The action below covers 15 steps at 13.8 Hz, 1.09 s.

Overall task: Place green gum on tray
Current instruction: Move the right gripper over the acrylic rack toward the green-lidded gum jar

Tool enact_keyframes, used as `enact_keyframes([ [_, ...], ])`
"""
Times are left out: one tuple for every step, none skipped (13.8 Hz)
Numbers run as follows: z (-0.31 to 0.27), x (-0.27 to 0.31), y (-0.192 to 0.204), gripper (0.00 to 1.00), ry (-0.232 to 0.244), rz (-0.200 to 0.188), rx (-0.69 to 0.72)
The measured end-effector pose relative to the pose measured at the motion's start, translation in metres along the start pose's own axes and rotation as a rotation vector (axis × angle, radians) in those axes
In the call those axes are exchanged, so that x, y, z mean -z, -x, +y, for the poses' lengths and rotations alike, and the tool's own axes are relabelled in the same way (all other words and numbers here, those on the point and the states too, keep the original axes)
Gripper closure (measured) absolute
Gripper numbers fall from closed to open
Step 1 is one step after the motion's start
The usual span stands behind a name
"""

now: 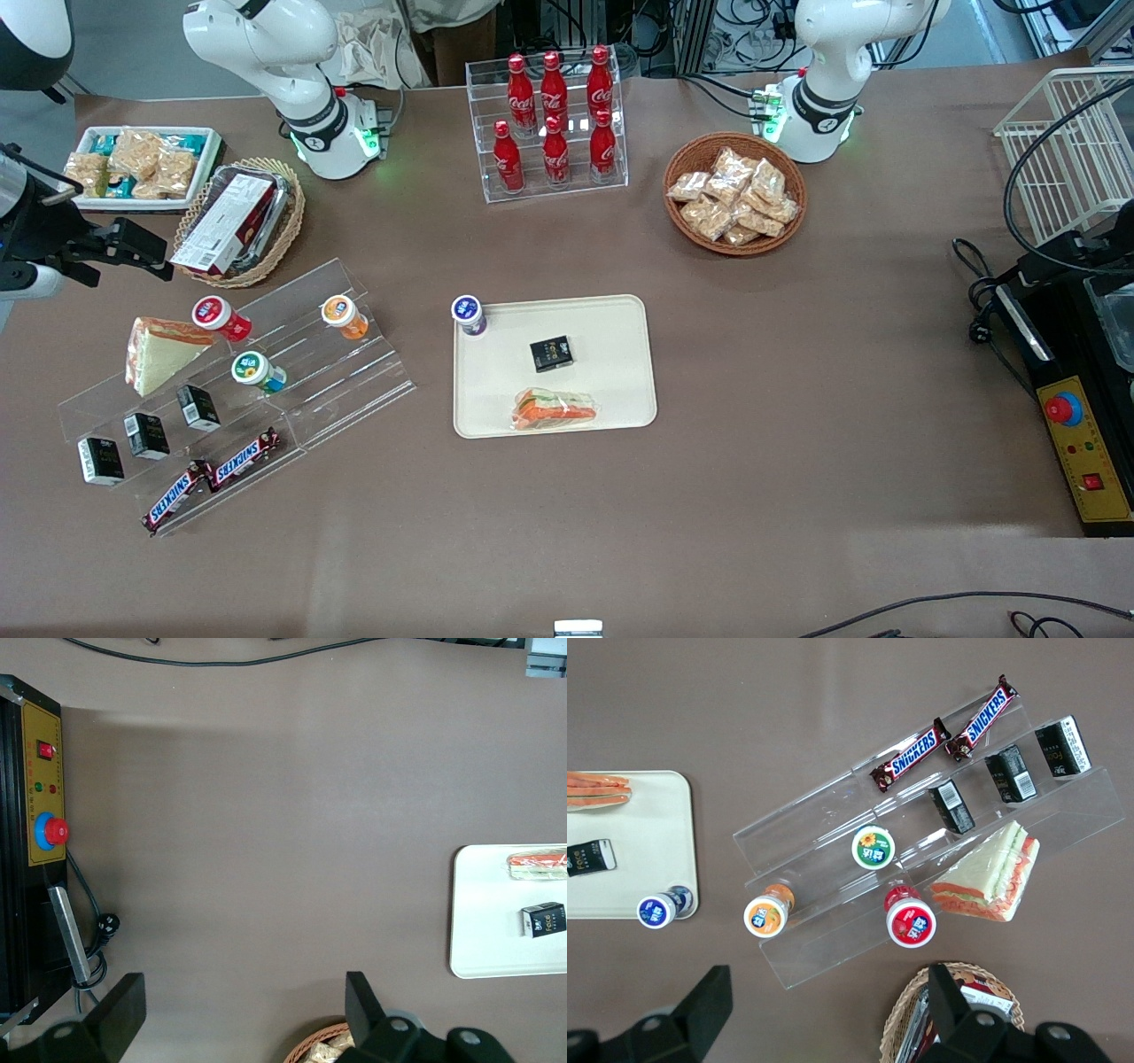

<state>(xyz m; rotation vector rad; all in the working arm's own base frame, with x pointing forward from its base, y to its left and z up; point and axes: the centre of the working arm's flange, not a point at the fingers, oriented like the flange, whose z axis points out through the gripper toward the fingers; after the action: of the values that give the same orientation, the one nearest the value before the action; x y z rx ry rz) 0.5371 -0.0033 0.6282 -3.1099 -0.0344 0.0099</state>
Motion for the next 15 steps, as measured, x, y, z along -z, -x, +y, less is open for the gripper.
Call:
enact_keyframes([
  [0.0,0.0,0.0,0.01,0.0,0.0,0.0],
  [0.0,-0.001,0.0,0.01,0.0,-0.001,0.0],
  [0.0,-0.002,-0.001,0.01,0.0,-0.003,0.0],
  [0.0,-0.003,-0.002,0.01,0.0,-0.006,0.0],
  [0.0,-0.004,-0.002,0.01,-0.001,-0.008,0.001],
  [0.0,-0.005,-0.003,0.01,-0.001,-0.01,0.01],
  [0.001,-0.007,-0.004,0.01,-0.001,-0.011,0.035],
  [0.001,-0.009,-0.006,0.01,-0.001,-0.01,0.073],
  [0.002,-0.011,-0.009,0.01,-0.001,-0.005,0.122],
  [0.005,-0.015,-0.012,0.01,-0.001,-0.002,0.183],
  [0.01,-0.02,-0.016,0.01,-0.002,-0.004,0.233],
  [0.016,-0.028,-0.02,0.01,-0.003,-0.008,0.258],
  [0.021,-0.036,-0.025,0.01,-0.004,-0.011,0.271],
  [0.025,-0.047,-0.03,0.01,-0.004,-0.01,0.278],
  [0.028,-0.061,-0.033,0.01,-0.004,-0.009,0.282],
])
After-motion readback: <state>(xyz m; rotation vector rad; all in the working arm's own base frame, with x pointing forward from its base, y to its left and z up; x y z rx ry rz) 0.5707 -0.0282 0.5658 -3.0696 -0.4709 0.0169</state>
